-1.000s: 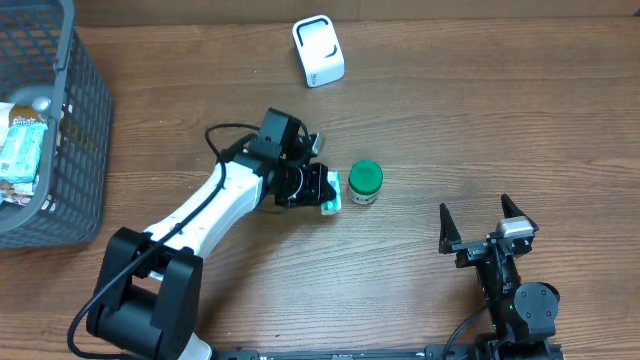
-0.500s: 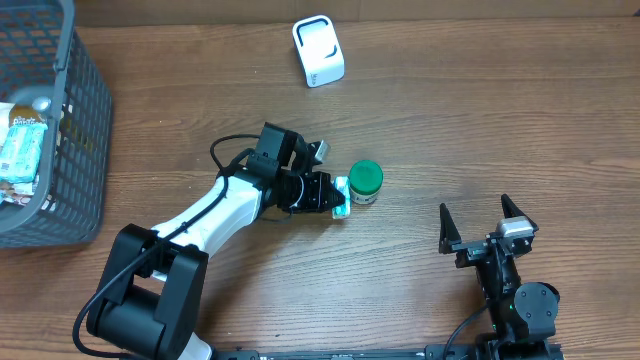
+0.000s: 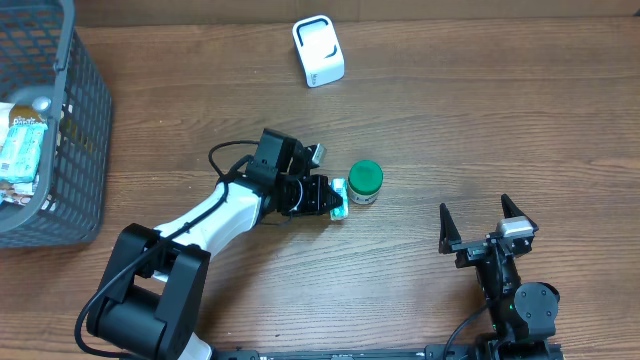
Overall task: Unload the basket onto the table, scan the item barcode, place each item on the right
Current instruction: 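Lower the Kleenex pack onto the table beside the green-capped jar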
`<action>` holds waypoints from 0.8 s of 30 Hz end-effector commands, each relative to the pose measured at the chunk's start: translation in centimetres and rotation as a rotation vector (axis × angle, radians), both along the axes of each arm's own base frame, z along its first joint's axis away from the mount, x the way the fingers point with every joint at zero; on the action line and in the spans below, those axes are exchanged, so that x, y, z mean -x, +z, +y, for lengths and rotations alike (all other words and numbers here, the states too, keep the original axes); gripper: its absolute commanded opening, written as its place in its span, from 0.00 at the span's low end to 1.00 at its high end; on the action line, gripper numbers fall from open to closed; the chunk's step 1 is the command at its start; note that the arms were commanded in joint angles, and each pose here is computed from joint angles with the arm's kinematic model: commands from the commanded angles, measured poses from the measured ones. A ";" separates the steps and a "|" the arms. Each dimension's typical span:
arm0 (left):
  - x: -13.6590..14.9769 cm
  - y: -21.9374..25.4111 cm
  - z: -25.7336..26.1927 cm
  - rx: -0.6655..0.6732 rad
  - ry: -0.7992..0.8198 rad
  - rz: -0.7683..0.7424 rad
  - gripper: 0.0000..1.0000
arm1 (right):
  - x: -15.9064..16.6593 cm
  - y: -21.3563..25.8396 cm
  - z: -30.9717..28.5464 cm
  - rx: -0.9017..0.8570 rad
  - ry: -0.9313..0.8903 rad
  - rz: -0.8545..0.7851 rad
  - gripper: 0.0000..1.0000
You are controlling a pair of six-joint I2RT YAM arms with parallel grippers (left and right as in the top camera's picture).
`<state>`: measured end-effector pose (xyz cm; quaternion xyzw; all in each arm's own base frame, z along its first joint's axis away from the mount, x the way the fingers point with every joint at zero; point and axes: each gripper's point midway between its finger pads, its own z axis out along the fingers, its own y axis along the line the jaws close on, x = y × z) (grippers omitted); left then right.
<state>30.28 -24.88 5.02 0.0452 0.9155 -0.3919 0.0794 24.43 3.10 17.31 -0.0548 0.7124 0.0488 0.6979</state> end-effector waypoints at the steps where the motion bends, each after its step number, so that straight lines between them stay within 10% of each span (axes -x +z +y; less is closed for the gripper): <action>1: 0.3 -0.9 0.2 -0.004 0.033 0.038 0.05 | 0.0 -0.3 -0.1 0.001 -0.002 -0.001 1.00; 24: 0.3 -0.7 0.6 0.061 0.028 0.076 0.27 | 0.0 -0.3 -0.1 0.001 -0.002 0.000 1.00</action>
